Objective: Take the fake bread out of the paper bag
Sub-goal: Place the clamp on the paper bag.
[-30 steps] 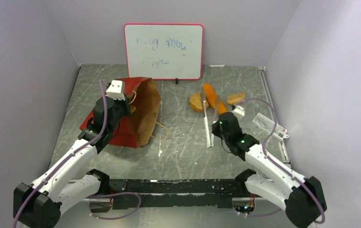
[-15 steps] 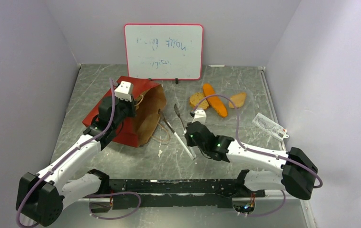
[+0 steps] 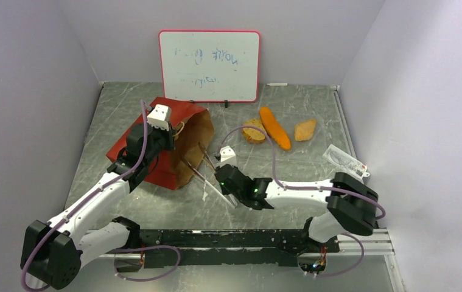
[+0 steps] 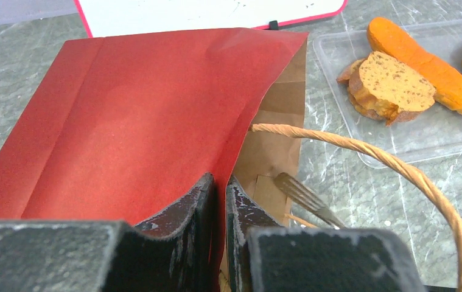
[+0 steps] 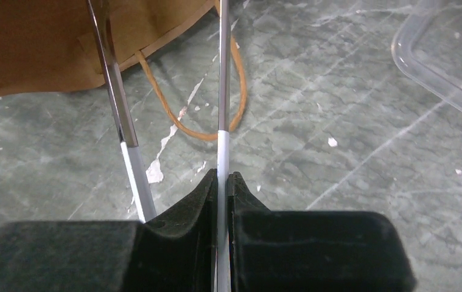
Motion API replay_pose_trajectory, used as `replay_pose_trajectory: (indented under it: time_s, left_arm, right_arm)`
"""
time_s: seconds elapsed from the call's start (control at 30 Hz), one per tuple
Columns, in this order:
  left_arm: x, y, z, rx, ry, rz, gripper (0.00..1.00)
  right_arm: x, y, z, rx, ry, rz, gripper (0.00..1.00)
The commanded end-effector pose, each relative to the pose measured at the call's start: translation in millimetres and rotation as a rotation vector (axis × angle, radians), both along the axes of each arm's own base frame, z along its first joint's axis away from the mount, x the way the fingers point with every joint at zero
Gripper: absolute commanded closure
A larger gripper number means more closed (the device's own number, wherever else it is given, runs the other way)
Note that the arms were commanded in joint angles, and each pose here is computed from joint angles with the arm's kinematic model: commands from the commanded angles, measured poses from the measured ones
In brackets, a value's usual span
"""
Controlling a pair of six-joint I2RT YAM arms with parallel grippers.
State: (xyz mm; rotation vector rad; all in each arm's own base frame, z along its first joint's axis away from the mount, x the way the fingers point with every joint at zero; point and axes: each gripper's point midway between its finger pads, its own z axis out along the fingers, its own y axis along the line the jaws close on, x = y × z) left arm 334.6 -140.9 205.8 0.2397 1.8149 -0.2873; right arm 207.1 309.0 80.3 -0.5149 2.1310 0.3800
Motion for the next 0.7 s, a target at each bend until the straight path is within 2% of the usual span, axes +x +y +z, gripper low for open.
replay_pose_trajectory:
  time_s: [0.0,0.2,0.4,0.57,0.67]
  left_arm:
    - [-1.0,-6.6,11.0,-0.025,-0.047,-0.038,0.93]
    - [-2.1,-8.3,12.0,-0.029,-0.049,-0.042,0.93]
    - [-2.4,-11.4,10.1,-0.033,-0.044,-0.050,0.93]
    - [-2.5,-12.2,8.5,-0.032,-0.040,-0.050,0.93]
    - [-2.5,-12.5,7.8,-0.030,-0.039,-0.049,0.93]
  right_arm:
    - [22.1,34.3,20.8,0.054,-0.111,0.031,1.00]
    - [41.4,54.0,1.5,0.029,-0.130,0.033,0.99]
    - [67.6,58.0,-12.1,0.026,-0.159,0.020,0.93]
    - [83.2,64.6,-21.2,-0.015,-0.180,0.040,0.75]
    - [88.3,65.3,-19.1,-0.022,-0.203,0.042,0.59]
